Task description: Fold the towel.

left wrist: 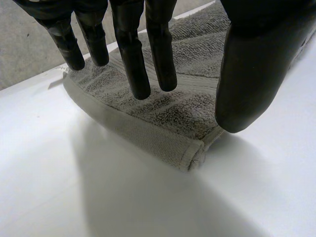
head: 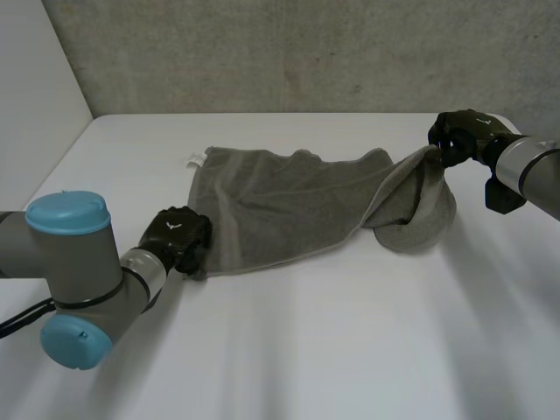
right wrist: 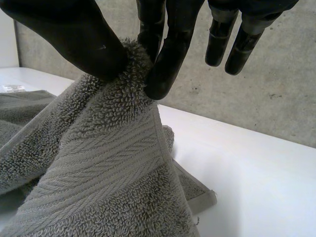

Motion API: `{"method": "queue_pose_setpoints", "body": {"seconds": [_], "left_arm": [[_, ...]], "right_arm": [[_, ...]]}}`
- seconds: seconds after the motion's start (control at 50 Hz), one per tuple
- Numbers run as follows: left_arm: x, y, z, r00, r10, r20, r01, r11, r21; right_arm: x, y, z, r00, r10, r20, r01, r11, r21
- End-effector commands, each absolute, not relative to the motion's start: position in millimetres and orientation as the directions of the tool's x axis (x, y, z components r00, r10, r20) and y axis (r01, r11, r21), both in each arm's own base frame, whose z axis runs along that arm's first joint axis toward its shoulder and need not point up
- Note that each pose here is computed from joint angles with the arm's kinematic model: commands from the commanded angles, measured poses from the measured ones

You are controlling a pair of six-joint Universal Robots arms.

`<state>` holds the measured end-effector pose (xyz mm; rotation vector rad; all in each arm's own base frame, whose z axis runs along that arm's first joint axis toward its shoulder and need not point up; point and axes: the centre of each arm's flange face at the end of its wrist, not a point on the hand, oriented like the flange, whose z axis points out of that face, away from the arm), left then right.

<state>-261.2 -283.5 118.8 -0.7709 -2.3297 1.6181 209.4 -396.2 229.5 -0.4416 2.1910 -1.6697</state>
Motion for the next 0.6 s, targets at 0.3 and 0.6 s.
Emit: {"method": "queue_pose_setpoints", "body": {"seconds": [0.3,0.6], "left_arm": [[-264.8,-291.7,110.7,-0.843,0.523,-0.127,0.302,0.264,-0.916],[-265.5,-292.9,109.4,-0.819,0.546,-0.176,0.355,0.242,-0.903]], "right_arm": [[209.8,-395.0,227.3,-0.887,-0.453,-0.087,-0.039,0.262,-0.964],[209.8,-395.2,227.7,-0.887,-0.453,-0.085,-0.041,0.260,-0.965]]}}
